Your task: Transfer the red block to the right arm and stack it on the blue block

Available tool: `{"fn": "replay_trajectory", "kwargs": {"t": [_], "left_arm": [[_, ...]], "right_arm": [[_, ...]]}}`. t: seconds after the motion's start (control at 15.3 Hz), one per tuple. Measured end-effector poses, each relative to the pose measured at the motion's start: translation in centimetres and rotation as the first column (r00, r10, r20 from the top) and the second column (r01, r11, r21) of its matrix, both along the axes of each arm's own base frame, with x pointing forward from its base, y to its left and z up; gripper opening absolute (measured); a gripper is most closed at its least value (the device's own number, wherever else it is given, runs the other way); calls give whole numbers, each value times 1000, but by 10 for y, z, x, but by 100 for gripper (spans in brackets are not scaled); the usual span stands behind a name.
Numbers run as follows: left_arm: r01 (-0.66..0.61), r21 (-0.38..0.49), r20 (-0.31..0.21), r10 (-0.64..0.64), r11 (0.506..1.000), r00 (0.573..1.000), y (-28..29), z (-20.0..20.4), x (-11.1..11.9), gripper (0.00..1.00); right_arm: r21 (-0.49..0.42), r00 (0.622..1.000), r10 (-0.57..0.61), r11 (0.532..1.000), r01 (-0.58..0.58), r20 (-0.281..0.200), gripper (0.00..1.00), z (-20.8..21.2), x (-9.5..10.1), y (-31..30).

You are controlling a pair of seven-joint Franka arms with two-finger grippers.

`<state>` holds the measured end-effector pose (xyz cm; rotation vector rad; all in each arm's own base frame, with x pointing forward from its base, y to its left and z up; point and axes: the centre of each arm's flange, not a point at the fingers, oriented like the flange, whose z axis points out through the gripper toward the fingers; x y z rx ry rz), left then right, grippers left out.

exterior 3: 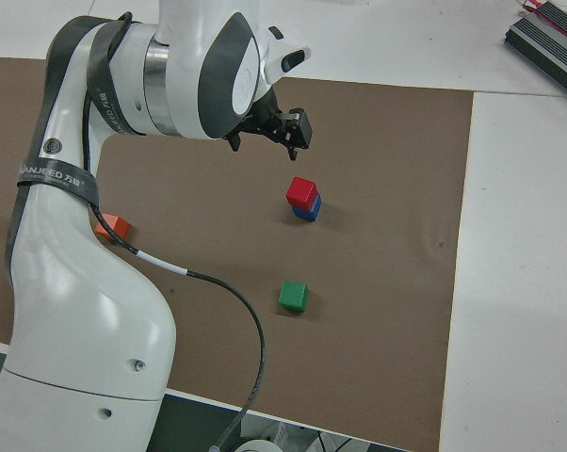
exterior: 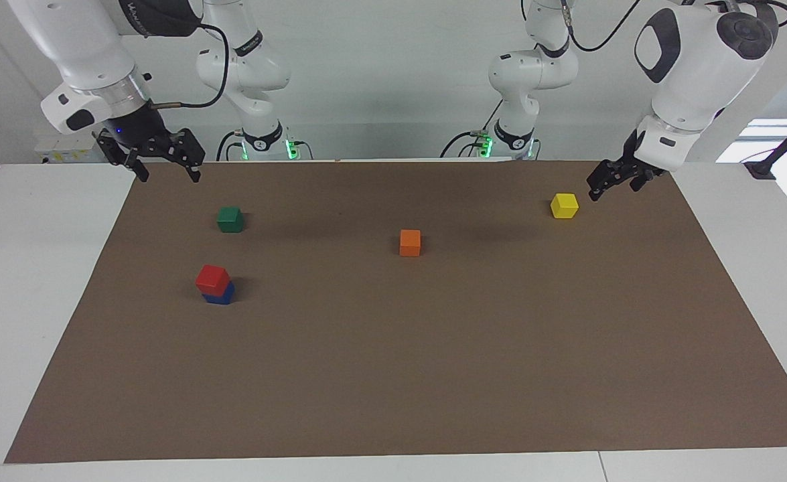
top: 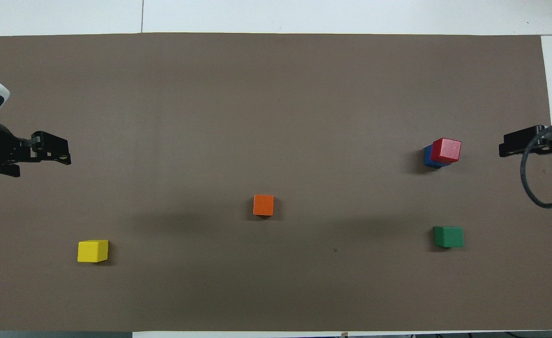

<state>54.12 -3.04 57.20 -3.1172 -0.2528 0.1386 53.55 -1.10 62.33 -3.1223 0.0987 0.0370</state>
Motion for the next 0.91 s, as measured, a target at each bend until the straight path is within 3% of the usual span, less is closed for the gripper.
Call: {"fn": "replay_trajectory", "kwargs": {"t": [0.91], "left_arm": [[-2, 0, 1, 2, 1000, 1000, 2, 1, 0, 100]], "right_arm": [[-25, 999, 35, 999, -35, -21, 100, -1, -3, -12]]}}
